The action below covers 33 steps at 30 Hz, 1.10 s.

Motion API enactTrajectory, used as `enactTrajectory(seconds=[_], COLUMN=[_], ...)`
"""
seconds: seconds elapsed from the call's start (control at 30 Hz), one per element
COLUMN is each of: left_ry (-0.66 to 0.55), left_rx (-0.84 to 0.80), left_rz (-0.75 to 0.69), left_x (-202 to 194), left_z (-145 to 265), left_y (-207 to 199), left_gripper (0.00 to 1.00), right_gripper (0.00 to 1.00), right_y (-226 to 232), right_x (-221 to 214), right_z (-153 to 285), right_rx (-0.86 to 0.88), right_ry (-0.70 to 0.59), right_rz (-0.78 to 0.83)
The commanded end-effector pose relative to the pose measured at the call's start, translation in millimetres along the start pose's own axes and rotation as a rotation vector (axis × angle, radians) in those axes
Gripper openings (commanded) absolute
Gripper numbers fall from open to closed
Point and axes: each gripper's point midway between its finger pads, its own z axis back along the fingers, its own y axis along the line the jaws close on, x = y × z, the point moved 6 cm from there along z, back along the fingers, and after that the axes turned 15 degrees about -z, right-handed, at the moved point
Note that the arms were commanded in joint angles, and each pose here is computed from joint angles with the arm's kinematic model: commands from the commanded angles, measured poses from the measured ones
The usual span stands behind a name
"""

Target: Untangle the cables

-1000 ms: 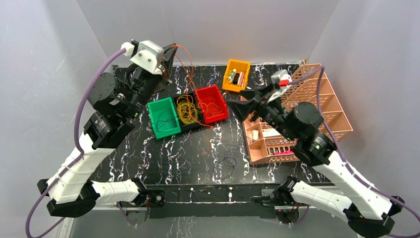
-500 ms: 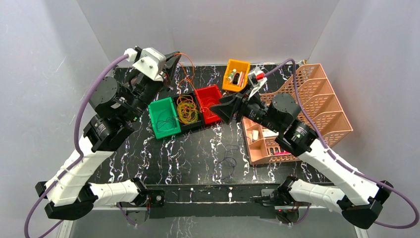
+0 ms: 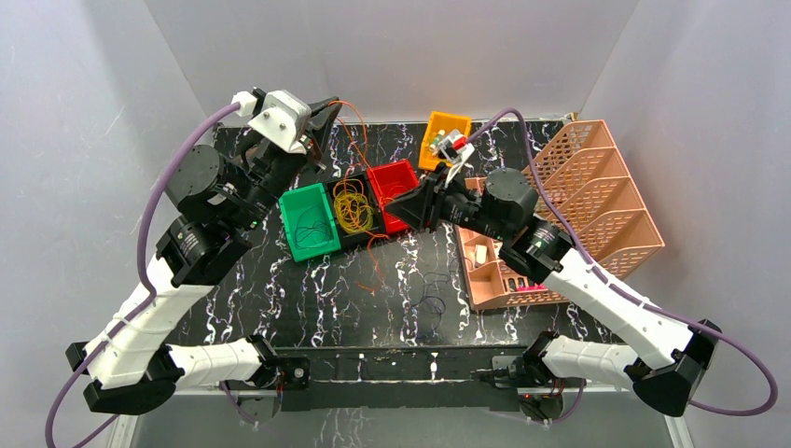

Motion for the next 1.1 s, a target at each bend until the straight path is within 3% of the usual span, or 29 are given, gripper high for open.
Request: enactTrajectory(seconds=[0.0,0.2,0.7,1.07], left_ry=[-0.038,-0.035,-0.016,-0.005], left_rx=[0.02,0.025,0.116,0.151], left_rz=[0.012,0.011,-0.008,-0.017], left_x=[9,7,10,11], left_z=[4,2,8,16], left_y=[7,7,22,30], left_gripper=[0.0,0.0,0.0,0.0], right_gripper=[0.3,0.0,0.0,0.0], right_y=[19,16,-65,-91], right_x=[17,17,-47,-73], right_z=[5,10,35,35], right_rx=[0.082,0.057,-0.33,-0.431], right_ry=[-0.072,-0.096,-0.043,0.016], right_rz=[0.026,0.026,-0.091,-0.114])
